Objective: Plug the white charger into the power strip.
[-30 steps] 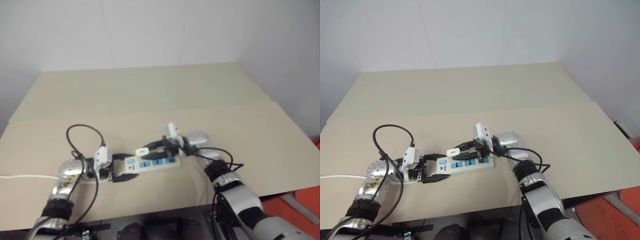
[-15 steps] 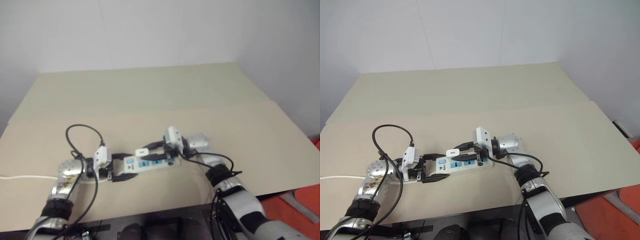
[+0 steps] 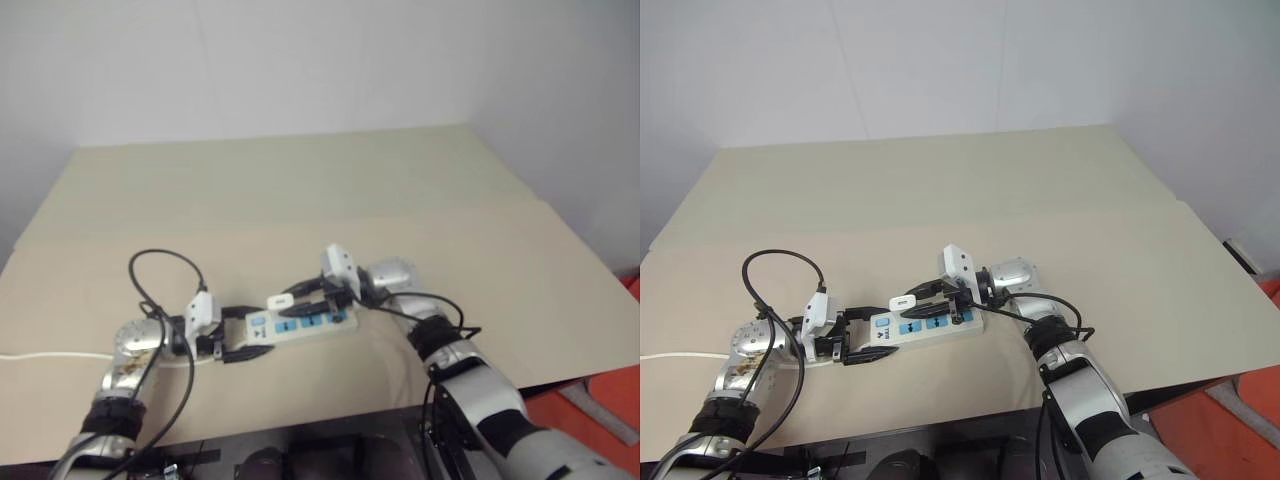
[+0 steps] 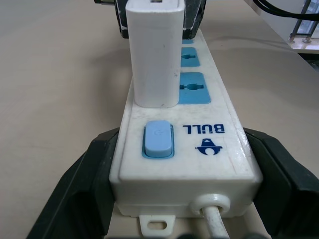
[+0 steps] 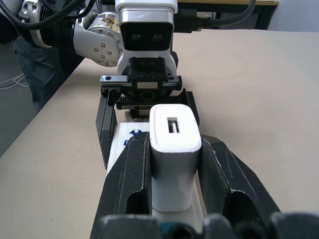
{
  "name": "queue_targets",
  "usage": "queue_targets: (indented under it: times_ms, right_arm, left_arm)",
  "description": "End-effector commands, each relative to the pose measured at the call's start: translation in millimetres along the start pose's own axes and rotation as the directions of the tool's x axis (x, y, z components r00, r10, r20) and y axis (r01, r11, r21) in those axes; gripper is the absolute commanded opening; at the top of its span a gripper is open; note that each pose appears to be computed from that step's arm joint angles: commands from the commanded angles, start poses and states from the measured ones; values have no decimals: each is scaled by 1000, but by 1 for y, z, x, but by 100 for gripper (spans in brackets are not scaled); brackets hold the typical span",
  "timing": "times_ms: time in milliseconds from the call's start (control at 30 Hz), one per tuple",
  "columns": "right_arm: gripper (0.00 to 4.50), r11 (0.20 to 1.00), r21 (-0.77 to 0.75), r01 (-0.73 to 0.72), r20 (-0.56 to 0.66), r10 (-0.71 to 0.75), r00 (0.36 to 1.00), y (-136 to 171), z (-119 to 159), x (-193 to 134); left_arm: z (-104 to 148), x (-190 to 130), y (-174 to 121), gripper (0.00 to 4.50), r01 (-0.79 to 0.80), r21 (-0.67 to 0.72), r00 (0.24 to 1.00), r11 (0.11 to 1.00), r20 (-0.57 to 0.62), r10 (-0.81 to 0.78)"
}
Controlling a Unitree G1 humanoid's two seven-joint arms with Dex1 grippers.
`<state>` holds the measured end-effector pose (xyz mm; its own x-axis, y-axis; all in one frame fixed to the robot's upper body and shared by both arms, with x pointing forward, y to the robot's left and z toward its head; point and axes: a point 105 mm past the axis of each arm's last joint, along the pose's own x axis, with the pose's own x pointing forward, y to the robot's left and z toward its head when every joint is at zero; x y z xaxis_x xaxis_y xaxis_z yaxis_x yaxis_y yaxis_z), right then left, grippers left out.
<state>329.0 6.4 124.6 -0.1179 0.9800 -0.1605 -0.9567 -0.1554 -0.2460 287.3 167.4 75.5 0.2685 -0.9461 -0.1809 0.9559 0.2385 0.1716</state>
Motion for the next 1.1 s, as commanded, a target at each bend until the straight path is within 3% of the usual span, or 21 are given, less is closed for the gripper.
queue_targets:
  times_ms: [33, 67, 300, 533, 767, 800, 867, 1000, 1100]
  right_arm:
    - [109, 998, 34, 52, -116, -48, 992, 1, -25, -9]
    - [109, 998, 28, 53, -114, -50, 992, 1, -25, -9]
    - [345, 998, -36, 46, -9, -46, 999, 2, -6, -12]
    - [345, 997, -71, 14, 50, -11, 999, 2, 16, -26]
    - [345, 983, -163, 80, 58, -71, 996, -1, 40, -48]
    - [349, 980, -177, 93, 60, -83, 995, 0, 43, -53]
    - [349, 975, -186, 117, 59, -108, 992, 2, 46, -64]
    - [349, 973, -178, 149, 33, -145, 989, 9, 46, -81]
    - [349, 973, -145, 179, 12, -179, 984, 17, 46, -99]
  left_arm:
    - [2, 5, -8, 328, 55, 28, 998, 998, -8, -55]
    - [2, 5, -8, 328, 55, 28, 998, 998, -7, -55]
    - [2, 5, -8, 328, 54, 26, 999, 998, -7, -54]
    - [2, 4, -7, 328, 50, 29, 999, 998, -12, -50]
    - [3, 4, -1, 328, 51, -9, 998, 999, -26, -51]
    - [5, 4, -1, 400, 57, -13, 998, 998, -22, -57]
    - [9, 5, 1, 448, 39, 16, 999, 999, 9, -39]
    - [24, 4, 1, 448, 59, 33, 995, 998, 73, -61]
    - [50, -3, 3, 448, 45, 75, 988, 996, 144, -56]
